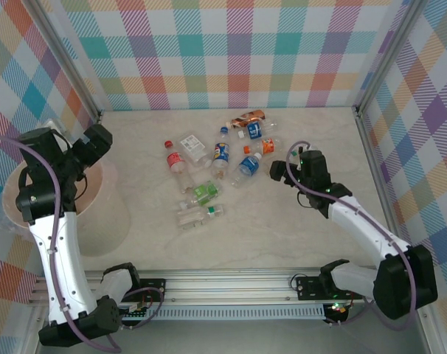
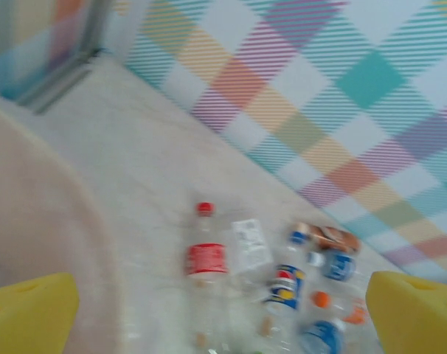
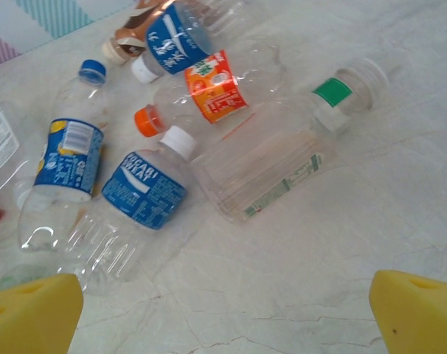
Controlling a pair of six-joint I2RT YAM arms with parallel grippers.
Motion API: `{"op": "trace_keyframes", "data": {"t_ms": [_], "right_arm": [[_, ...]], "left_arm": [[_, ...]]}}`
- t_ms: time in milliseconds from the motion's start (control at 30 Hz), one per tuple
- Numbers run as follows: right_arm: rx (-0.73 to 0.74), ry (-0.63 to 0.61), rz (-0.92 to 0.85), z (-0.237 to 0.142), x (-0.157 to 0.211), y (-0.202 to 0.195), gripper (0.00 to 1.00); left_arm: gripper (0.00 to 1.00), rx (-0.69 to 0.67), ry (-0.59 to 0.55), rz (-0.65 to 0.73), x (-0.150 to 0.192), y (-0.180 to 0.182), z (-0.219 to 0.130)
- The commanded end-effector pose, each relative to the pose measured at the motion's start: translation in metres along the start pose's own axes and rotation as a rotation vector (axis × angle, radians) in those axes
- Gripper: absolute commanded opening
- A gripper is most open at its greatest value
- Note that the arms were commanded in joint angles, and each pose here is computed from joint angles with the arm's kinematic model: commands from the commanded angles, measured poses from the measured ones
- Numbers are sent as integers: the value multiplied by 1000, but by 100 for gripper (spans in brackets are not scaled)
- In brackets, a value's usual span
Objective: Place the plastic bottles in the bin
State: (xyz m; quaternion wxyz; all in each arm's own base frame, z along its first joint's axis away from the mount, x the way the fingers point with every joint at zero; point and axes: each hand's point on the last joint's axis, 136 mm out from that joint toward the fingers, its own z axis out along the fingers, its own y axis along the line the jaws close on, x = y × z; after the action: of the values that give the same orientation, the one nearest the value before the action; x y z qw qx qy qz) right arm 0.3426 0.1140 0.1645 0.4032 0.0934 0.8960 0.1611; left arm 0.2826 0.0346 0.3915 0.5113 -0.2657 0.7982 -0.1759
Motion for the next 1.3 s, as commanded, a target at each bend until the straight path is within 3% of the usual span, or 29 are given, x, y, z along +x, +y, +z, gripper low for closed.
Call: {"op": "trace_keyframes", "data": {"t_ms": [0, 133, 400, 833, 1033, 1267], "right_arm": [[24, 87, 124, 6, 7, -7, 100], [51, 142, 159, 22, 6, -7, 100], [178, 223, 297, 58, 5, -14, 100], [378, 319, 305, 122, 4, -18, 98], [397, 374, 283, 152, 13, -9, 93], [457, 388, 305, 158, 32, -24, 85]], "left_arm": [[100, 281, 22, -3, 5, -54, -13], [100, 481, 95, -23, 24, -88, -14], [100, 581, 171, 26, 56, -115, -3], [100, 460, 227, 112, 79, -103, 34], [100, 382, 243, 162, 84, -90, 45], [100, 377, 264, 161, 89, -88, 51]]}}
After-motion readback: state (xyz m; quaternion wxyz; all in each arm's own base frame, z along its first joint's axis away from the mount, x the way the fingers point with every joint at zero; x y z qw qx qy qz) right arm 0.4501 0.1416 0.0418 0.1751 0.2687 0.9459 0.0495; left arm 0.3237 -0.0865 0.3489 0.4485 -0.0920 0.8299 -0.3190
